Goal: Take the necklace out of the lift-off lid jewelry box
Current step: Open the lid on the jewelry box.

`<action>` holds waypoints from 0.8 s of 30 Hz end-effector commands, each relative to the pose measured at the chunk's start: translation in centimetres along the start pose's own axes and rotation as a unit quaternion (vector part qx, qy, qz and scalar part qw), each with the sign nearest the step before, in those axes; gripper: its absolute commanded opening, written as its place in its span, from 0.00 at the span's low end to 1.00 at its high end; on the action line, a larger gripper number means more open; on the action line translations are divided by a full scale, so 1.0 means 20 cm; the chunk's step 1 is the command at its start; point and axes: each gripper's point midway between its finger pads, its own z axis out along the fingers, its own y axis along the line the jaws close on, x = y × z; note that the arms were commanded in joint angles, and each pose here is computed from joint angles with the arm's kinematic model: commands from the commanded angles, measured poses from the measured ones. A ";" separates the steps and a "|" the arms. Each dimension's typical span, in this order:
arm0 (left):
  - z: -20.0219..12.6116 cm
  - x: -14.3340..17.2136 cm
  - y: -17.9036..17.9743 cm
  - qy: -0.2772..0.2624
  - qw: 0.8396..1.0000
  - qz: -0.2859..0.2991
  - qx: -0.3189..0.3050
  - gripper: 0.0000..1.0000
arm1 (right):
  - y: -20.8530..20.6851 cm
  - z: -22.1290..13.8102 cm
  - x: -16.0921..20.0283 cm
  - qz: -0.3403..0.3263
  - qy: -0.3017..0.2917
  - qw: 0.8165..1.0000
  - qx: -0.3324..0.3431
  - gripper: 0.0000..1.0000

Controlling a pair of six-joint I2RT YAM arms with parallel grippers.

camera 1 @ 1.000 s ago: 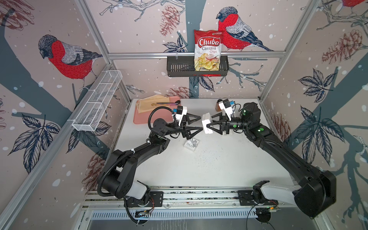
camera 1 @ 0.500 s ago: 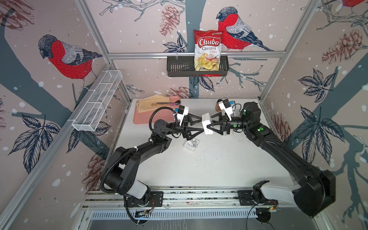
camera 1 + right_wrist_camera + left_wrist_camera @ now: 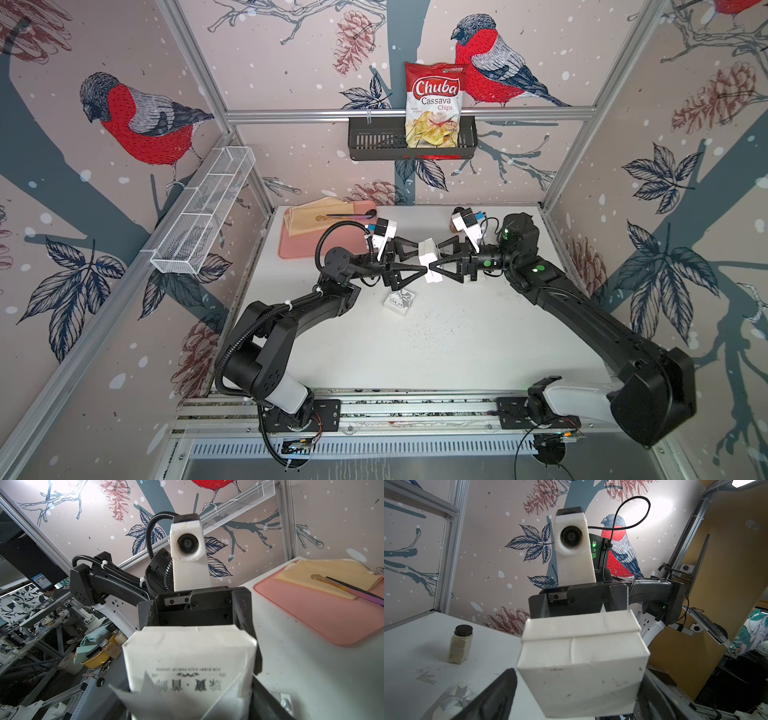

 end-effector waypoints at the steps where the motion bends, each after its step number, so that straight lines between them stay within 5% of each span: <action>1: 0.00 -0.04 -0.05 -0.011 0.999 0.028 0.017 0.90 | -0.01 0.00 -0.02 -0.016 -0.004 1.000 0.003 0.74; 15: 0.00 -0.03 -0.03 -0.008 1.000 0.026 0.005 0.67 | -0.01 -0.02 -0.03 -0.023 -0.008 1.000 0.019 0.73; 24: -0.01 -0.04 -0.03 -0.010 1.000 0.027 -0.002 0.68 | -0.03 -0.10 -0.05 -0.028 -0.018 0.999 0.039 0.74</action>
